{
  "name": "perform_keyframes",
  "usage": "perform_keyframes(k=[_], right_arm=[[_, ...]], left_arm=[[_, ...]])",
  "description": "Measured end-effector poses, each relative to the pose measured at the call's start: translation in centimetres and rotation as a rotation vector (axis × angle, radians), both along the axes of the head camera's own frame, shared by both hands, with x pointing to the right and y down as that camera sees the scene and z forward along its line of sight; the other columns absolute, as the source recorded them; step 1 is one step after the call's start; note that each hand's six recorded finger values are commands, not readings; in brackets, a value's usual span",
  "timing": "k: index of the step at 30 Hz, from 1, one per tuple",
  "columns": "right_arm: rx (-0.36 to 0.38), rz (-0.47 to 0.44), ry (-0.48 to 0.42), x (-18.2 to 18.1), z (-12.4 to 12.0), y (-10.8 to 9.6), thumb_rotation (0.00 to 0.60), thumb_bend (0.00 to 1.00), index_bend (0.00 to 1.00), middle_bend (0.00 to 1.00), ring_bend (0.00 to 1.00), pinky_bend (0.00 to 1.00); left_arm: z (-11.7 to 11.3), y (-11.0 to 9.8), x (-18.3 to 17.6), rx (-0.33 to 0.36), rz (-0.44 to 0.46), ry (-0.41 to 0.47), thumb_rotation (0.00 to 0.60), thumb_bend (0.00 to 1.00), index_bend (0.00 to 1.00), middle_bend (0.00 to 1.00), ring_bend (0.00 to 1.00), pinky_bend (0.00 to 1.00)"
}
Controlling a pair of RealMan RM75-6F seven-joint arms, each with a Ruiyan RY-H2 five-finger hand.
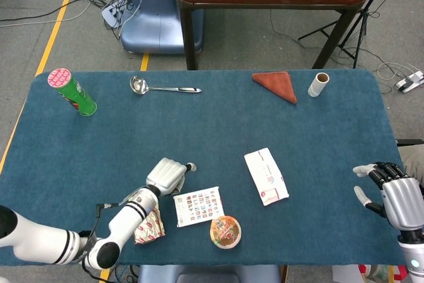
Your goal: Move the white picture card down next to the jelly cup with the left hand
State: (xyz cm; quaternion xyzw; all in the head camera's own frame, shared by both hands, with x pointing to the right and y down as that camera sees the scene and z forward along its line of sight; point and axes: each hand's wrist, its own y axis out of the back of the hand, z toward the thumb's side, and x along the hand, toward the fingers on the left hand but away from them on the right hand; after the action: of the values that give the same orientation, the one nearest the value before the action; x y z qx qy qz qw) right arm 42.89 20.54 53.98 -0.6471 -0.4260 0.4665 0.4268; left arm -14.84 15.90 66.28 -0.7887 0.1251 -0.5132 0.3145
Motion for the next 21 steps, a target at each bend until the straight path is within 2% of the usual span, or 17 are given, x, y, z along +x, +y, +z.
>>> perform_keyframes(k=[3, 6, 10, 13, 16, 21], right_arm=[[0.005, 0.001, 0.000, 0.0, -0.1, 0.0, 0.600, 0.27, 0.42, 0.48, 0.36, 0.37], [0.009, -0.002, 0.003, 0.0, -0.2, 0.0, 0.600, 0.27, 0.42, 0.48, 0.36, 0.37], [0.000, -0.016, 0.018, 0.1, -0.2, 0.1, 0.600, 0.21, 0.42, 0.48, 0.36, 0.37], [-0.012, -0.023, 0.028, 0.1, 0.0, 0.1, 0.600, 0.09, 0.42, 0.47, 0.36, 0.37], [-0.016, -0.021, 0.027, 0.1, 0.0, 0.1, 0.600, 0.00, 0.42, 0.47, 0.36, 0.37], [0.003, -0.004, 0.011, 0.1, 0.0, -0.1, 0.600, 0.00, 0.42, 0.47, 0.36, 0.37]], left_arm=[[-1.3, -0.5, -1.5, 0.060, -0.019, 0.009, 0.600, 0.45, 0.26, 0.93, 0.72, 0.94], [-2.7, -0.8, -3.6, 0.136, -0.031, 0.004, 0.600, 0.37, 0.27, 0.84, 0.69, 0.94], [-4.7, -0.4, -7.3, 0.226, -0.053, -0.017, 0.600, 0.35, 0.26, 0.66, 0.59, 0.90], [-5.9, 0.5, -10.4, 0.251, -0.077, -0.030, 0.600, 0.35, 0.26, 0.54, 0.54, 0.87], [-7.3, 1.5, -13.9, 0.271, -0.123, -0.039, 0.600, 0.35, 0.26, 0.48, 0.49, 0.81], [-9.5, 3.7, -19.2, 0.318, -0.185, -0.100, 0.600, 0.35, 0.27, 0.44, 0.44, 0.74]])
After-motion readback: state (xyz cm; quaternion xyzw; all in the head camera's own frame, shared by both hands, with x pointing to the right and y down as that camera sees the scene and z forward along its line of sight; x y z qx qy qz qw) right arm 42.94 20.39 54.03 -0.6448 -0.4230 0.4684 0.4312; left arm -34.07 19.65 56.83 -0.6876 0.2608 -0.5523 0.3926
